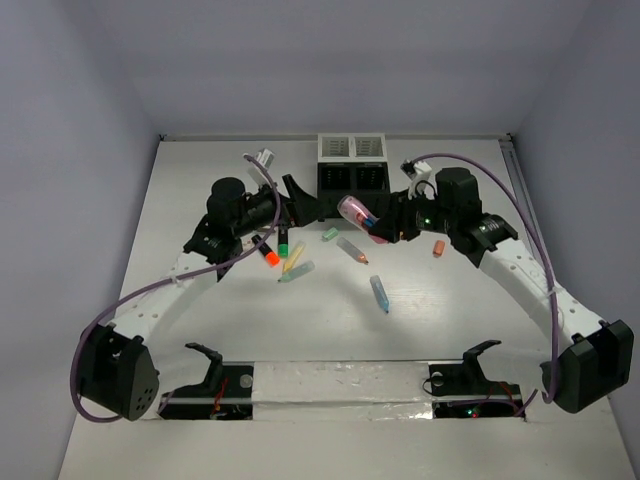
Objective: Sort the stationery into containers
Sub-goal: Pick up the stationery from the center of the board, then place the stationery in the storage box.
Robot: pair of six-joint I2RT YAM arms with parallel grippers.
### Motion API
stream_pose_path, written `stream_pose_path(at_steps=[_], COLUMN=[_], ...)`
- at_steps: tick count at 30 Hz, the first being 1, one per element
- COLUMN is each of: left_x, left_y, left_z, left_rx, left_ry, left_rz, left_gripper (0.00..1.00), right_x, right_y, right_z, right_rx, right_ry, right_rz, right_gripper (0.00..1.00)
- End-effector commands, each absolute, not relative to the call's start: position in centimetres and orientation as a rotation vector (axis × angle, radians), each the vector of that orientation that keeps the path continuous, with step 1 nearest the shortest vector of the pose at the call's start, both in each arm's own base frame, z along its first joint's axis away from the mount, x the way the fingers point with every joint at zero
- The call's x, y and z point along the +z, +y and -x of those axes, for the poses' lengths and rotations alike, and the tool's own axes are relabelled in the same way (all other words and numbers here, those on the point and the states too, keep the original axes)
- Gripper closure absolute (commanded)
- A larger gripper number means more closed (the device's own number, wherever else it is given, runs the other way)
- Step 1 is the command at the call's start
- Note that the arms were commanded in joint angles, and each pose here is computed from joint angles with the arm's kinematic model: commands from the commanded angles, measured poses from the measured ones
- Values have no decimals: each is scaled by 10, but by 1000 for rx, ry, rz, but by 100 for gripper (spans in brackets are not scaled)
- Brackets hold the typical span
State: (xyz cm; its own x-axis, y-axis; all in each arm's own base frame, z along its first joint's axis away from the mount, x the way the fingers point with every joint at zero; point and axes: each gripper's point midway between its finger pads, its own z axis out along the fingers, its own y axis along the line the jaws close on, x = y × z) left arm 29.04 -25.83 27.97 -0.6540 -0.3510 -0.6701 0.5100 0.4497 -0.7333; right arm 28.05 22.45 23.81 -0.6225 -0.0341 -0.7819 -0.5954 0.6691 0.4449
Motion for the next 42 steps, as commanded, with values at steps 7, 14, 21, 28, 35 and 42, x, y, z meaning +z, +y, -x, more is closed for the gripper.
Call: stream_pose_path(at_steps=[7, 14, 21, 28, 35, 42], left_x=[298, 288, 283, 286, 290, 294], left_y=[-273, -279, -284, -284, -284, -286], left_z=[-294, -299, -295, -289, -281, -276], left_rx=[-1448, -1447, -1474, -1507, -1543, -1585], left_ry=[1831, 1874, 1888, 1866, 1858, 1843], left_rz=[-79, -69, -77, -83, -93, -104], left_gripper=[13, 14, 20, 49, 62, 82], right_x=[290, 300, 301, 292, 288, 298], right_y=[267, 276, 282, 287, 287, 290], right_z=[-266, -259, -258, -259, -270, -281], right_rx=[1078, 1097, 1119, 1142, 1114, 1095], right_ry=[1859, 1819, 1805, 1817, 1814, 1765], right_rz=[683, 716, 733, 749, 716, 687], right_gripper=[95, 97, 98, 99, 100, 99])
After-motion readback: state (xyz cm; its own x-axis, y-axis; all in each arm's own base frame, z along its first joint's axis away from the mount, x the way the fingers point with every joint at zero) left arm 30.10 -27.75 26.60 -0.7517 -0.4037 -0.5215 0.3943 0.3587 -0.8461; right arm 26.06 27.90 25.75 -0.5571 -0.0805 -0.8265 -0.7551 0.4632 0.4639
